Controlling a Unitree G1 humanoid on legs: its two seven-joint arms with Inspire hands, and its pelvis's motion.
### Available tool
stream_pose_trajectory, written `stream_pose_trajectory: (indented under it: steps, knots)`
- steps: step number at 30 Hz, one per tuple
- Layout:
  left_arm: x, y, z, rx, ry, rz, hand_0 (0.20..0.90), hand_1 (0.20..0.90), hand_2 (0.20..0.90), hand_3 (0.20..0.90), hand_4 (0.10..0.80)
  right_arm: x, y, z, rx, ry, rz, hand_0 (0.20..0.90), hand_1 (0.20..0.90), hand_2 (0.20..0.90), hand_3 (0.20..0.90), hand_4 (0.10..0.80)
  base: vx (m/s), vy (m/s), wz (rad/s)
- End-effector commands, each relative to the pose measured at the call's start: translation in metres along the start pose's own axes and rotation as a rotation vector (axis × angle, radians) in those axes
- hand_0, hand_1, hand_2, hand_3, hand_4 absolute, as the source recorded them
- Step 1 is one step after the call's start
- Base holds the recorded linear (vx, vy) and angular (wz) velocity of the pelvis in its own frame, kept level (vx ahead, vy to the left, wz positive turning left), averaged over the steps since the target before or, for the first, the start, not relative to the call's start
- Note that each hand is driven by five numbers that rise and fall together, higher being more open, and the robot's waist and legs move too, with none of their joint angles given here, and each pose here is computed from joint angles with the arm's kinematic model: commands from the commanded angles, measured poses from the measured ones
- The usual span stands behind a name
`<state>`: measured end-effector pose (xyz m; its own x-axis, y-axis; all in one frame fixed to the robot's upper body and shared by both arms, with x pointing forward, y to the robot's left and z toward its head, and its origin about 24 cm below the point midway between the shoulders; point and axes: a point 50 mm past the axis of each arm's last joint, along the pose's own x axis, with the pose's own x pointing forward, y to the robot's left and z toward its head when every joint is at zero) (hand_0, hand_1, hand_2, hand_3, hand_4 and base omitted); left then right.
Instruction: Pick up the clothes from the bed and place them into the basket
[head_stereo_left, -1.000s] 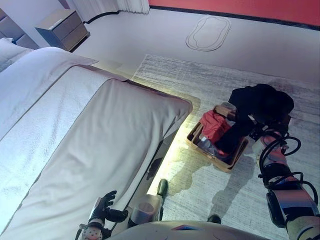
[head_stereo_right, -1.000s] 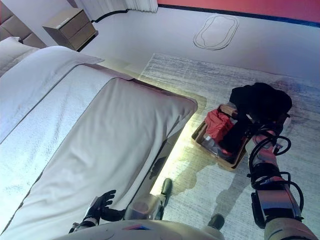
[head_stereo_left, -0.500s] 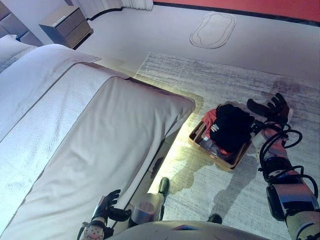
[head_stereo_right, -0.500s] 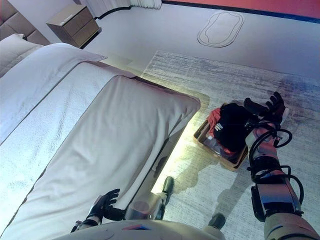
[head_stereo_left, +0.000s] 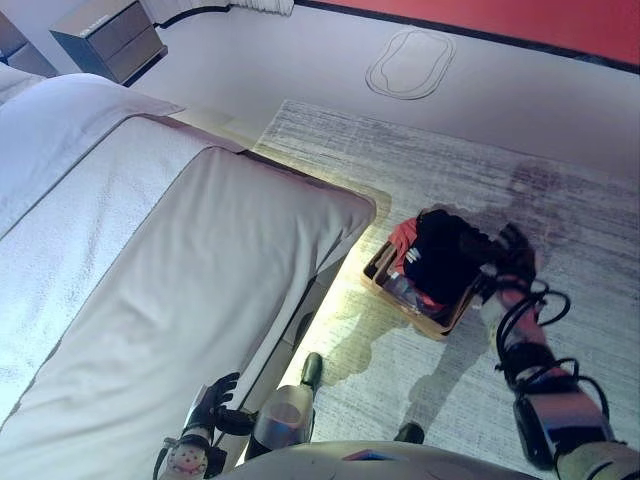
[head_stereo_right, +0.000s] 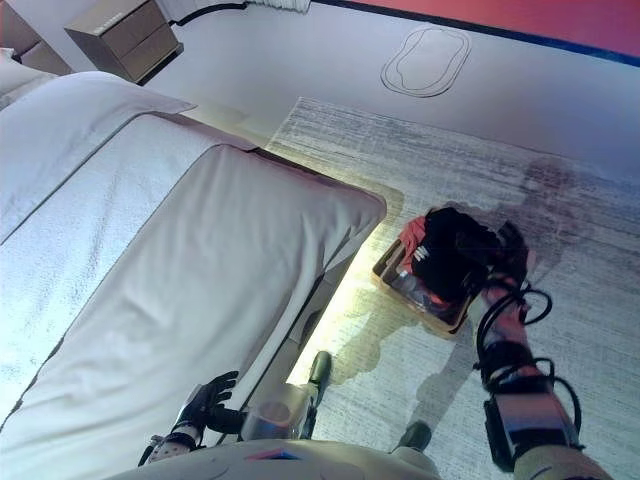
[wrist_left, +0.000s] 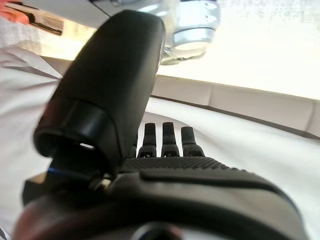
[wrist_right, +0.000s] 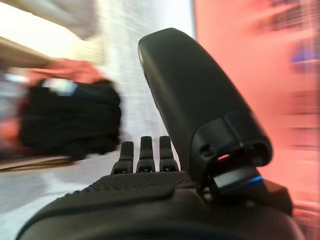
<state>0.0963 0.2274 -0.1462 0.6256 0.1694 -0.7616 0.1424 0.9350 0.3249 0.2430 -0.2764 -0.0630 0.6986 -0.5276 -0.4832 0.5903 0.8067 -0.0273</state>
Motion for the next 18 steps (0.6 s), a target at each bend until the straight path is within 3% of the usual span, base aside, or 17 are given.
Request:
stream_pose_trajectory:
  steps: [1,7,12,18]
  knots:
    - [0.001,0.005,0.005,0.02,-0.042,0.013,0.9,0.9,0.9,0.9,0.8,-0.003,-0.025,-0.013,-0.131,-0.035,0.021,0.9,0.9,0.9,0.9,0.8,-0.076,-0.018,-0.09]
    - [0.01,0.002,0.02,-0.003,-0.048,-0.015,0.9,0.9,0.9,0.9,0.8,-0.03,-0.031,-0.082,-0.29,0.216,0.112,0.9,0.9,0.9,0.9,0.8,-0.081,-0.006,-0.13]
    - [0.014,-0.005,0.024,-0.038,-0.031,-0.039,0.9,0.9,0.9,0.9,0.8,-0.061,-0.056,-0.136,-0.339,0.524,0.002,0.9,0.9,0.9,0.9,0.8,-0.103,0.011,-0.24]
    - [0.018,-0.008,0.03,-0.073,-0.016,-0.068,0.9,0.9,0.9,0.9,0.8,-0.084,-0.068,-0.162,-0.327,0.673,0.006,0.9,0.9,0.9,0.9,0.8,-0.072,0.002,-0.16]
